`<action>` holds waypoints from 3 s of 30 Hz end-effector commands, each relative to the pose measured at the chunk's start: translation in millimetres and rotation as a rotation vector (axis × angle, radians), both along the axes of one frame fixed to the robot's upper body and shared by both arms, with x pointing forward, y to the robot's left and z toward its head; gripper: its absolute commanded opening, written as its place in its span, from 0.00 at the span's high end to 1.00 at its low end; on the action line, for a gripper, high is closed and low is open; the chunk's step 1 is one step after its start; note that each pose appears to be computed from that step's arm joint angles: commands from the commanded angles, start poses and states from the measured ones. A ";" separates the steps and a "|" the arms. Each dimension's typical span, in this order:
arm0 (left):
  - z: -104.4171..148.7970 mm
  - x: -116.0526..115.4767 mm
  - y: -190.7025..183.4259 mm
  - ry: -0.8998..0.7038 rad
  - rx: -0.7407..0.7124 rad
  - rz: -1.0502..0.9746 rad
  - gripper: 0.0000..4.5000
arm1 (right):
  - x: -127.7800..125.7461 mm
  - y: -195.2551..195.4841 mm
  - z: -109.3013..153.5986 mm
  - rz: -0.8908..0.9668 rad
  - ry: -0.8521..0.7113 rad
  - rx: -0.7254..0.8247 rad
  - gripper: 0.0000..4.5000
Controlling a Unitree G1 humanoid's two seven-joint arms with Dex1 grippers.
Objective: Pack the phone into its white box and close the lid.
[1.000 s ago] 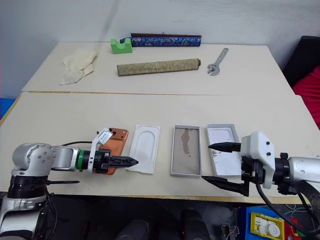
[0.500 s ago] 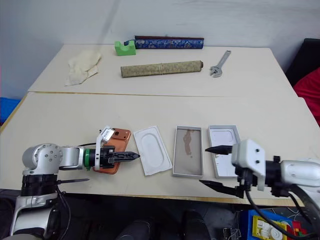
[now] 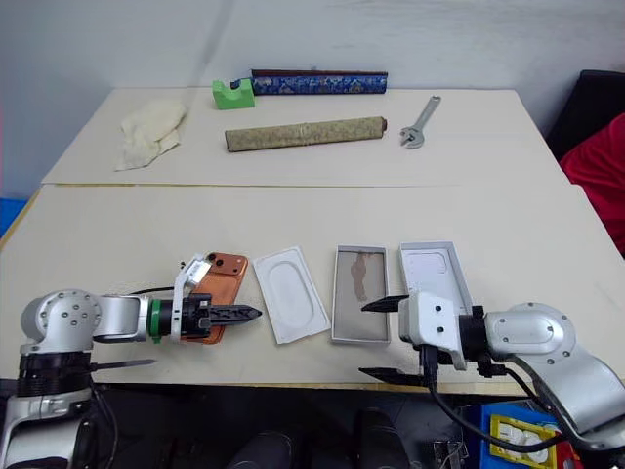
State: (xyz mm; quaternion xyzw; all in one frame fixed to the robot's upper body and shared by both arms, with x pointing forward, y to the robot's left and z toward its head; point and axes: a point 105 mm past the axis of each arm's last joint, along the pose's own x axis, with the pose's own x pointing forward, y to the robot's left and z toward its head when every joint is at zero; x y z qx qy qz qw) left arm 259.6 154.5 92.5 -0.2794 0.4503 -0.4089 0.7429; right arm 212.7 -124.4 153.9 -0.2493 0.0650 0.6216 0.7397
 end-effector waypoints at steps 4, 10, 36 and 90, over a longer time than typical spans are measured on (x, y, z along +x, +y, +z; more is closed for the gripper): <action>2.3 -0.5 -15.0 0.000 0.003 -0.044 0.46 | 6.1 6.2 8.9 0.005 -0.055 0.023 0.00; -10.6 4.2 -46.3 0.043 -0.017 -0.076 0.46 | 4.0 6.0 12.9 -0.008 -0.058 0.036 0.00; 18.2 -2.4 -15.4 0.040 -0.107 -0.088 1.00 | 12.1 -7.2 -24.6 -0.072 -0.070 -0.078 0.08; 25.9 16.4 -99.7 0.064 -0.156 -0.218 0.79 | -14.9 -19.3 12.0 -0.241 0.049 0.115 0.24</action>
